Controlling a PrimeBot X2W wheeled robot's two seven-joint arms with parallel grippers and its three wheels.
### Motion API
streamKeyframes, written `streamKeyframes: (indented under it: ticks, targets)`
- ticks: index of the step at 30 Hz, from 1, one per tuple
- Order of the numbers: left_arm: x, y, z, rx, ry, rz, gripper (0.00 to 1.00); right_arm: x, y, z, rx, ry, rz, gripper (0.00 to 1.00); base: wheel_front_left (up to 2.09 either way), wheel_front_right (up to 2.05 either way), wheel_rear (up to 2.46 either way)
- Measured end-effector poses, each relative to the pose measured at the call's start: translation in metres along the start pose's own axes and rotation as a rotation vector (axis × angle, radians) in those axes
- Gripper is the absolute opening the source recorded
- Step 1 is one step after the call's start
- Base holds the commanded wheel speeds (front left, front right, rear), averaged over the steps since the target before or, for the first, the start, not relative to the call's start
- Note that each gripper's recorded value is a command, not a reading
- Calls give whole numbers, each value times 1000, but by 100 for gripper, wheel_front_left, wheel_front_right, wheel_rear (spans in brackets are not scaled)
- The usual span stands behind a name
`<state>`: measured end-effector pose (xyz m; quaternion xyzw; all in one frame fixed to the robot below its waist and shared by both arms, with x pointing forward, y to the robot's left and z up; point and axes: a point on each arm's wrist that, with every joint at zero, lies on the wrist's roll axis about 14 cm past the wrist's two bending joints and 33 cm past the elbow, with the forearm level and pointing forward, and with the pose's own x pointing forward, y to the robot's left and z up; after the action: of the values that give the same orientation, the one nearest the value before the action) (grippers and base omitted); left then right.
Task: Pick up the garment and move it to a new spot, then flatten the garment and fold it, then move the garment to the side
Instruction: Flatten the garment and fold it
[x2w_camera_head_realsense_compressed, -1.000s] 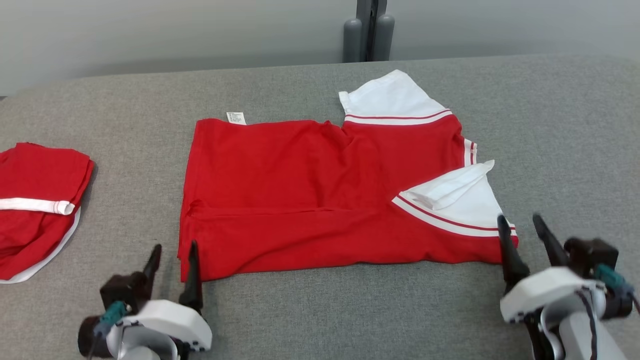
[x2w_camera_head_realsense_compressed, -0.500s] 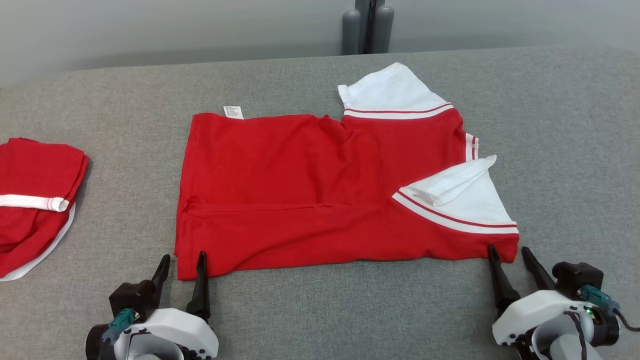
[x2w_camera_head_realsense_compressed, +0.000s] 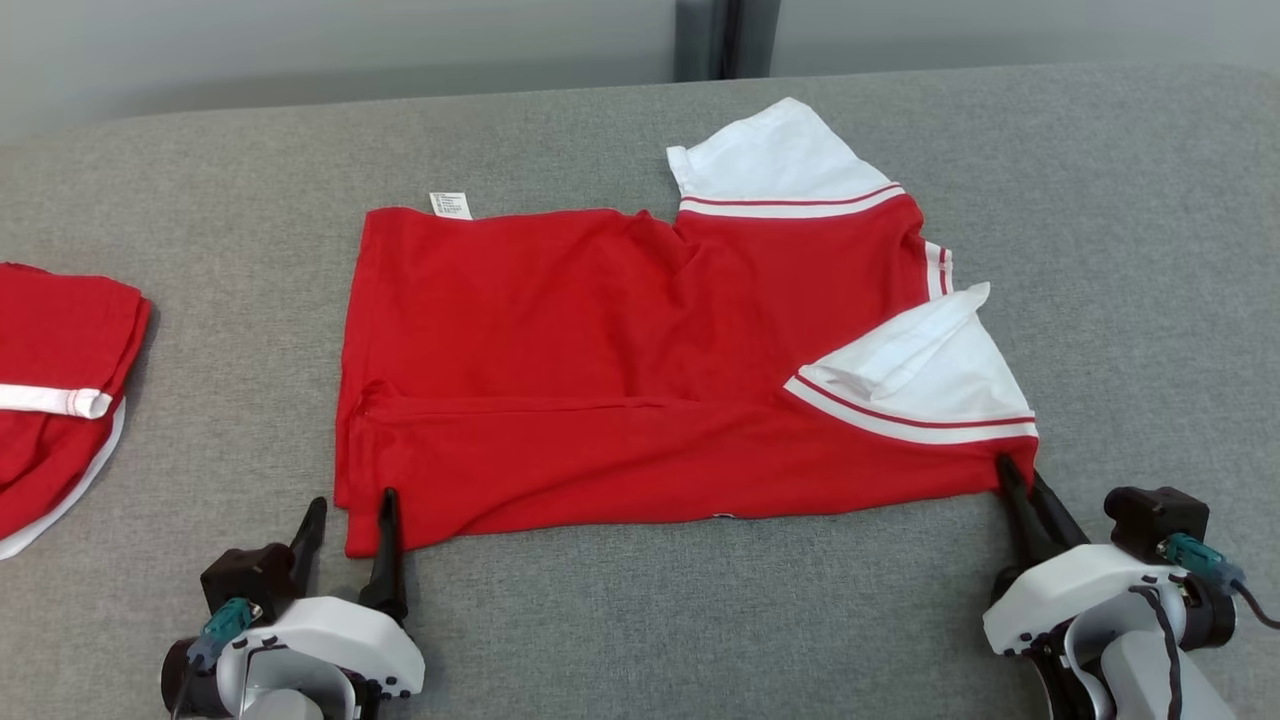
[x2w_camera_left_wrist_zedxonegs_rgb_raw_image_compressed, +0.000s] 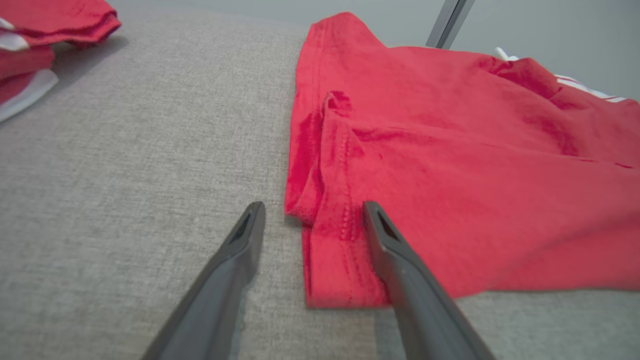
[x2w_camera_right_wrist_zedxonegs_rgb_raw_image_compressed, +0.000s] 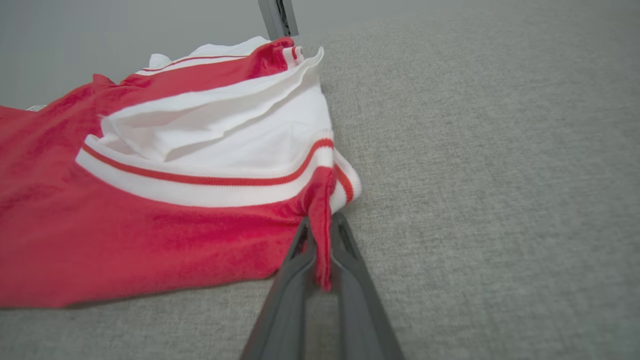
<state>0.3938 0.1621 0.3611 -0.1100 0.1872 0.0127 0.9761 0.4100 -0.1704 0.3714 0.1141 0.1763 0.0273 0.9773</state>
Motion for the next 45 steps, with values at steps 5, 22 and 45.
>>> streamKeyframes:
  ticks: [5,22,45]
  targets:
    - [8,-2,-9,-13,35,-9,65,3,-3,3,9,-9,-7,0,0,0,0]
    - [-31,7,-17,-64,44,8,0,-35,-7,5,49,-42,-35,0,0,0,0]
    - [-19,2,20,13,-66,2,100,-23,6,30,6,-111,18,100,0,0,0]
